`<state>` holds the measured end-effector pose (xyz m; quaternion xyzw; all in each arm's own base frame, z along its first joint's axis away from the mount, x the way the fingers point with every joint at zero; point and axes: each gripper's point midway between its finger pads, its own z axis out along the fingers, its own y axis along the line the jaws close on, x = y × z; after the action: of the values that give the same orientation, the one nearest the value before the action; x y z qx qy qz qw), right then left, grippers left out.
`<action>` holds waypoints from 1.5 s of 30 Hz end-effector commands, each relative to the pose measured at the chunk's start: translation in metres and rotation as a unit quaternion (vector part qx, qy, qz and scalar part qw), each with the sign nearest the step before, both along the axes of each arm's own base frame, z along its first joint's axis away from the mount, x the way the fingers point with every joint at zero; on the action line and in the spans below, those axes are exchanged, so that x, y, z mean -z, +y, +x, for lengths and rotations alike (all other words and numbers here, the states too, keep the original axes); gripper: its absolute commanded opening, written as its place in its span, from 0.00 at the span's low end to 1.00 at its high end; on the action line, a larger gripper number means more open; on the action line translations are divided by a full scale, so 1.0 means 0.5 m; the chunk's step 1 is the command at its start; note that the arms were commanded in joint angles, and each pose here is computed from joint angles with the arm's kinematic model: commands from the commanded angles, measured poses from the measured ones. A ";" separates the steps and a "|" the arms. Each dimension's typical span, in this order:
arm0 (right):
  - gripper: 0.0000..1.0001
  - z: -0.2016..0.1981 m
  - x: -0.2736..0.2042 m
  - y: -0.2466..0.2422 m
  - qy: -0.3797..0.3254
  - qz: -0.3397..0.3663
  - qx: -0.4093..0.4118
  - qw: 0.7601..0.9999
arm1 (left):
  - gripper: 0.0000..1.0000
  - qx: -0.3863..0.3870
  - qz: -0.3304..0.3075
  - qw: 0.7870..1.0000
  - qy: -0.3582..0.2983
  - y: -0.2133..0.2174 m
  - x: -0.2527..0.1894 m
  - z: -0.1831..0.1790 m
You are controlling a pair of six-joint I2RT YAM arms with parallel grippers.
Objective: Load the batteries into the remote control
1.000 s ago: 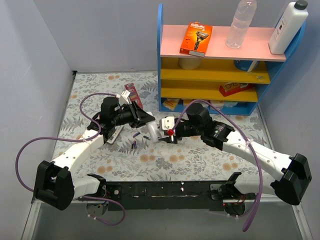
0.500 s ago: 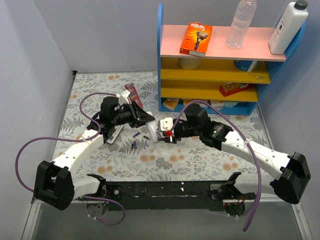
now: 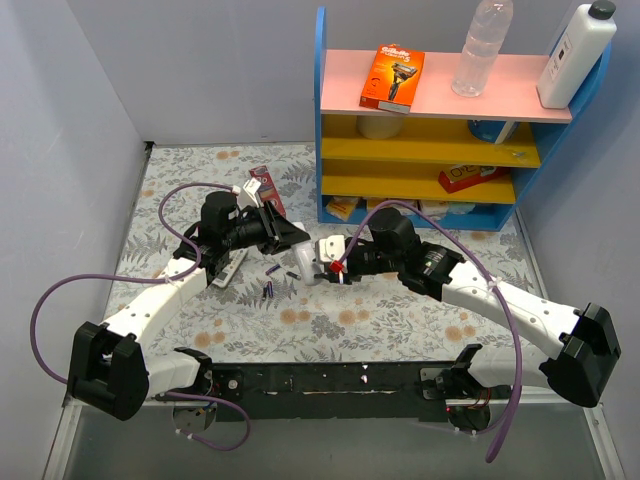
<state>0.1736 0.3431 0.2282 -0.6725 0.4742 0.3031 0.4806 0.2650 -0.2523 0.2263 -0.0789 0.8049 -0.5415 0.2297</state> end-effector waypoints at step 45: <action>0.28 0.059 0.225 -0.022 -0.003 -0.004 0.115 0.993 | 0.00 -0.002 0.122 0.992 0.033 -0.013 0.238 0.095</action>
<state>0.1956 0.3294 0.1128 -0.6359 0.5450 0.2426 0.4897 0.2974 -0.2551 0.1093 -0.0845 0.8741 -0.4403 0.1870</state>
